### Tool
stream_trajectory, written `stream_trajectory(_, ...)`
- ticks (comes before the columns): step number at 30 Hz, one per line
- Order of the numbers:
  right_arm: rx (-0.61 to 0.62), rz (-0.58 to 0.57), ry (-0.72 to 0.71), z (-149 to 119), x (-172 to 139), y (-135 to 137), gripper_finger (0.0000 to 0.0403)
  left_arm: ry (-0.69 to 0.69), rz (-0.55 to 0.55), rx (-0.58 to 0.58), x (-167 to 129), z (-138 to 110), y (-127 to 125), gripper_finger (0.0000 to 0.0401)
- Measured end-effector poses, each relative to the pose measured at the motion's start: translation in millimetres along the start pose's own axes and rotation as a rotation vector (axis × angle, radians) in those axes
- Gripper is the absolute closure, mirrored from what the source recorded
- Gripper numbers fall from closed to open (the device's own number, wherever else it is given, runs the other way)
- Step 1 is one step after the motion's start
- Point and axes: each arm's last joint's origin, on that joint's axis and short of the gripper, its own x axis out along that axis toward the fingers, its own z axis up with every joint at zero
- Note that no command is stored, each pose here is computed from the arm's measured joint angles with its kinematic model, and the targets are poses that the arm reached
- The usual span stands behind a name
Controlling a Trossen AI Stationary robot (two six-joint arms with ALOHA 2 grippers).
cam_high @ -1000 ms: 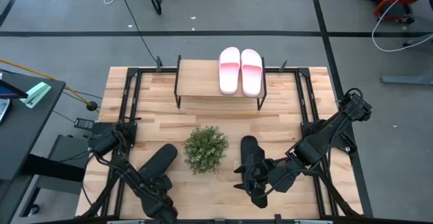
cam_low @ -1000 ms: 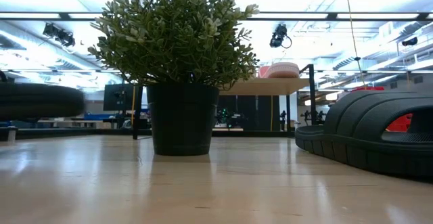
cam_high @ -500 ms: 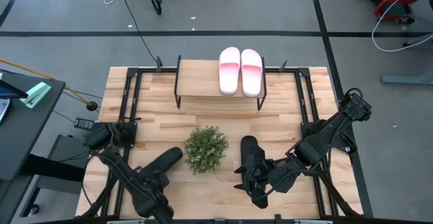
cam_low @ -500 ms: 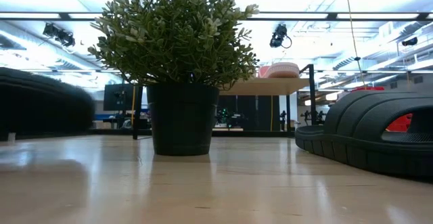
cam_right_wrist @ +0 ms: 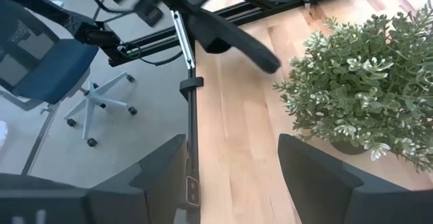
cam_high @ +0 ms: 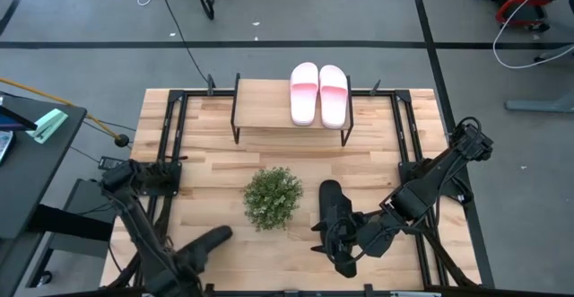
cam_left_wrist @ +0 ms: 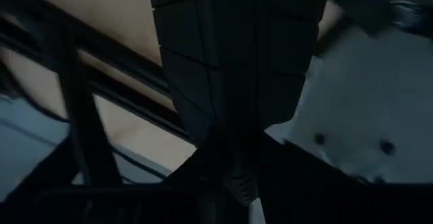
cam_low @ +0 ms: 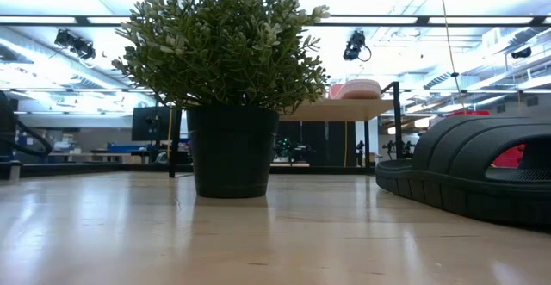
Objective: Pick and place slides into the shelf
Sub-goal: Put the left black slipper on the shelf
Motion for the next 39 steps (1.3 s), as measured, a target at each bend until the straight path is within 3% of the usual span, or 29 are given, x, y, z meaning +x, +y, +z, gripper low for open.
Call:
stream_trajectory(6,-0.003,0.005,0.002,-1.4,-0.9,1.6,0.0163,-0.046,-0.179,0.017,-31.8,-9.8,-10.7,0.0342)
stream_trajectory(12,-0.009,0.029,0.014,-8.5,-5.4,9.6,0.0163,-0.146,-0.319,-0.076,-57.2,-15.6,-15.2,0.0342)
stream_trajectory(17,-0.011,0.055,0.028,-16.3,-10.6,18.0,0.0163,-0.313,-0.462,-0.149,-78.6,-14.7,-18.4,0.0342)
stream_trajectory(24,-0.034,0.066,0.027,-25.3,-17.3,27.0,0.0163,-0.492,-0.647,-0.201,-106.2,5.5,-24.4,0.0345)
stream_trajectory(30,-0.069,0.061,0.005,-32.8,-23.7,34.5,0.0163,-0.549,-0.655,-0.177,-122.6,27.6,-18.0,0.0345)
stream_trajectory(35,-0.090,0.050,-0.030,-35.8,-32.1,38.8,0.0163,-0.594,-0.693,-0.192,-145.9,48.7,3.0,0.0346)
stream_trajectory(39,-0.102,0.031,-0.081,-33.8,-44.5,39.6,0.0163,-0.638,-0.793,-0.234,-170.7,58.6,24.1,0.0346)
